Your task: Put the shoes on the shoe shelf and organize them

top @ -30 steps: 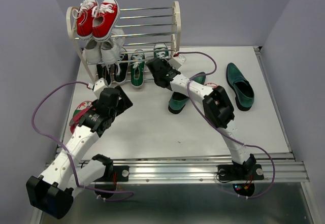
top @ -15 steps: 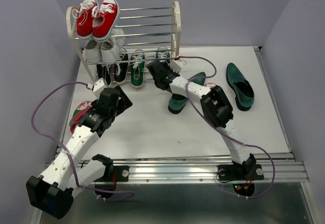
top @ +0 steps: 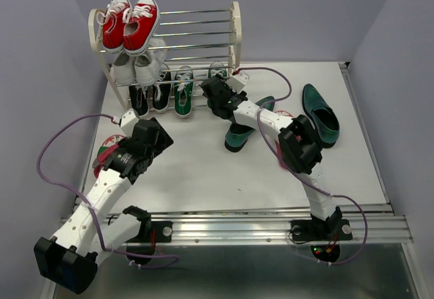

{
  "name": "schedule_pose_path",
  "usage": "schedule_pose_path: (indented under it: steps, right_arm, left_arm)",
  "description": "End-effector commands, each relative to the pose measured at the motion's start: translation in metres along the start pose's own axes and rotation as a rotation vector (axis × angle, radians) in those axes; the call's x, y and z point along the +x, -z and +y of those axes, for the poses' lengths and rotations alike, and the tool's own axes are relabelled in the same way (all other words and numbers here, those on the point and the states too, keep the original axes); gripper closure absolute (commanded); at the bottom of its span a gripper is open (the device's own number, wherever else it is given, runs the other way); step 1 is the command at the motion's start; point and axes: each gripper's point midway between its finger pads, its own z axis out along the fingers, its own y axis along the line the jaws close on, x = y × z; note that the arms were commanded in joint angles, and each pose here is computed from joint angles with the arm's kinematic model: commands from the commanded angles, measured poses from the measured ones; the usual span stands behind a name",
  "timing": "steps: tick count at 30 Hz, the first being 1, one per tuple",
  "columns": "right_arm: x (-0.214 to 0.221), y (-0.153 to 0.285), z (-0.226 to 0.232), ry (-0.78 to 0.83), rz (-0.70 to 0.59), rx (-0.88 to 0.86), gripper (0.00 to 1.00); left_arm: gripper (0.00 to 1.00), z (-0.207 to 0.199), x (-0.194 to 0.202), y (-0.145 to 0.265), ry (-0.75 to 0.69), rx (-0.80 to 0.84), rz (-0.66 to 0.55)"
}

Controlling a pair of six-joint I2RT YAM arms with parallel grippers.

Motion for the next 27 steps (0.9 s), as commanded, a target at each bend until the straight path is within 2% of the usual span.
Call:
schedule_pose_path:
  steps: [1,3,10,14,19,27]
  right_arm:
    - [-0.026,0.022,0.022,0.015,0.008,-0.093,0.08]
    - [-0.026,0.027,0.025,0.049,0.026,-0.116,0.0]
    - [-0.015,0.048,0.028,0.104,0.142,-0.211,0.0]
    - [-0.014,0.061,0.028,0.199,0.181,-0.281,0.0]
    - [-0.005,0.086,0.017,0.282,0.232,-0.333,0.0]
    - [-0.005,0.134,-0.004,0.36,0.27,-0.422,0.0]
  left_arm:
    - [0.01,0.001,-0.013,0.009,0.045,-0.01,-0.039]
    - [0.01,0.001,-0.013,0.009,0.05,-0.011,-0.035]
    - [0.01,0.01,-0.013,0.015,0.061,-0.048,-0.032]
    - [0.01,0.015,-0.013,0.015,0.091,-0.076,-0.037]
    - [0.01,0.032,-0.02,0.006,0.154,-0.163,-0.081]
    - [0.01,0.082,-0.036,-0.017,0.297,-0.358,-0.137]
